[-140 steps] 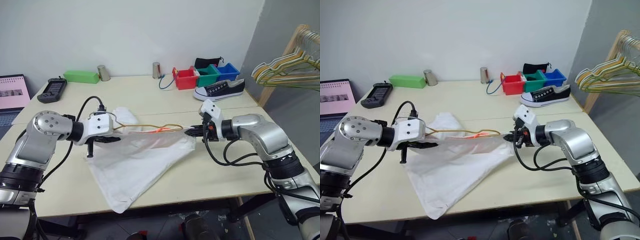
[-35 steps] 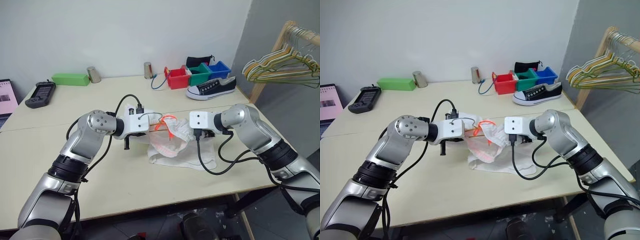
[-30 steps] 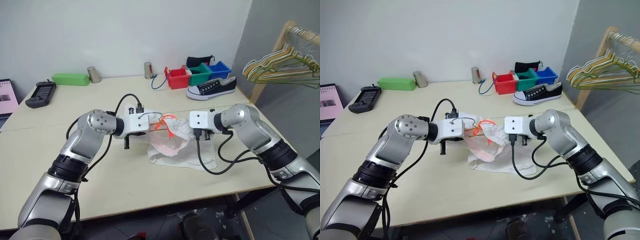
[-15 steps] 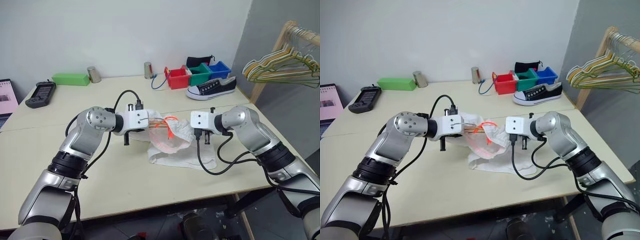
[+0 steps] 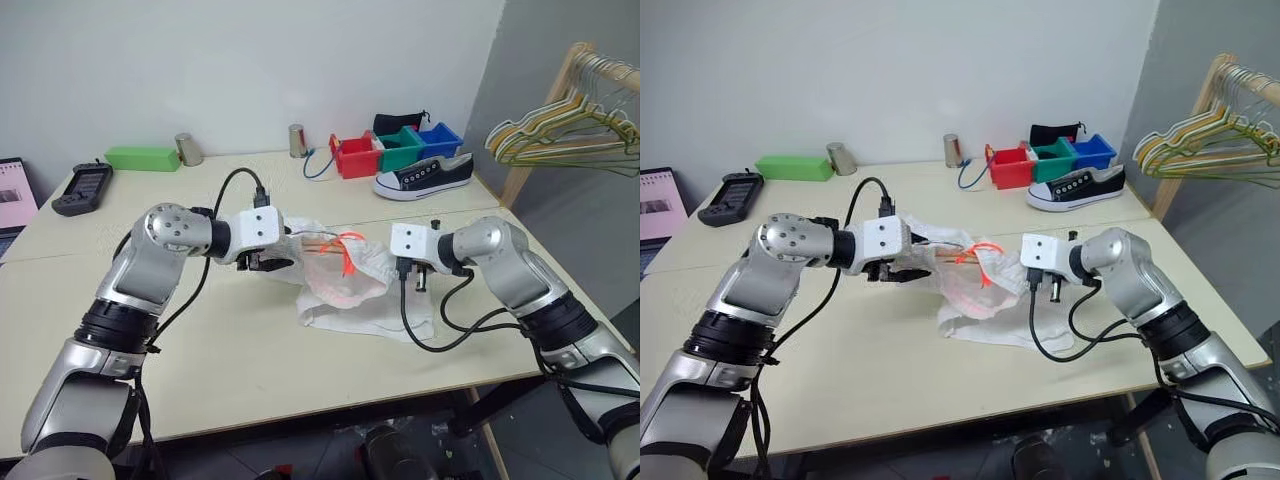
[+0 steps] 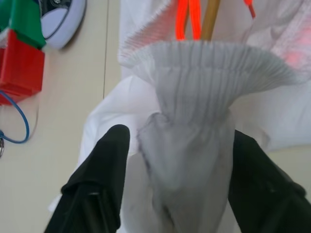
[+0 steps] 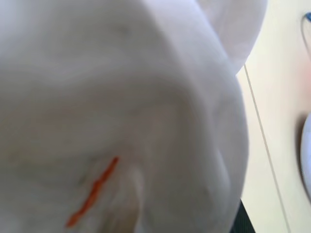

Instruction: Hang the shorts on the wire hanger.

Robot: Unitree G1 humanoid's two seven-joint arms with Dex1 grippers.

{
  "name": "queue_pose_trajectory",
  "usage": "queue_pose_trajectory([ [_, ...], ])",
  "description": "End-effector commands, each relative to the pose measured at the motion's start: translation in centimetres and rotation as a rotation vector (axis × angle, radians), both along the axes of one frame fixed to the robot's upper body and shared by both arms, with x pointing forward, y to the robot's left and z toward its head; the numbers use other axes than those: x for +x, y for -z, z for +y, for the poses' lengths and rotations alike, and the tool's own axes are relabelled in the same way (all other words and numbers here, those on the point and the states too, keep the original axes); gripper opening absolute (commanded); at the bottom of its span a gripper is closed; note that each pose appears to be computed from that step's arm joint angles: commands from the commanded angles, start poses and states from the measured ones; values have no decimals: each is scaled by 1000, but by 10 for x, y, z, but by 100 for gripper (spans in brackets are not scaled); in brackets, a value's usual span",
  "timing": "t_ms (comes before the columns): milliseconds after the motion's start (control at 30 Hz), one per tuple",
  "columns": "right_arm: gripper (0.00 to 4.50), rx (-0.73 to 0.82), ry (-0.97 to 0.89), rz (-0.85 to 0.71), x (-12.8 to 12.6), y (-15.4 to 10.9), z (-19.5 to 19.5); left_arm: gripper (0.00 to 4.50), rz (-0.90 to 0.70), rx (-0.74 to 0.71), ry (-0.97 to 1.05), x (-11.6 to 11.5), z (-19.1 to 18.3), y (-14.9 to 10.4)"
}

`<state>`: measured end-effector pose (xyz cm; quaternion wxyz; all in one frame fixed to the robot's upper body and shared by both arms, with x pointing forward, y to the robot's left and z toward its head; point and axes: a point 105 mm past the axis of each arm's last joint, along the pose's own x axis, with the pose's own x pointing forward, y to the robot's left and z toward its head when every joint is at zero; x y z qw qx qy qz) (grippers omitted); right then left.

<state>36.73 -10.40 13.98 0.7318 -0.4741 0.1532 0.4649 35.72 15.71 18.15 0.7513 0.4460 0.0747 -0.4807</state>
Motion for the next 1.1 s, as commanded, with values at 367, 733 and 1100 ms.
queue_pose_trajectory([
  [367,0,205,172,68,-4,-2,-20,449,-39,-269,-84,-17,27,-72],
  [733,0,564,794,76,-38,5,-93,449,91,-676,10,-30,-49,-72],
  [1100,0,581,1240,-2,-88,15,-168,449,157,-787,202,-37,-134,-69],
])
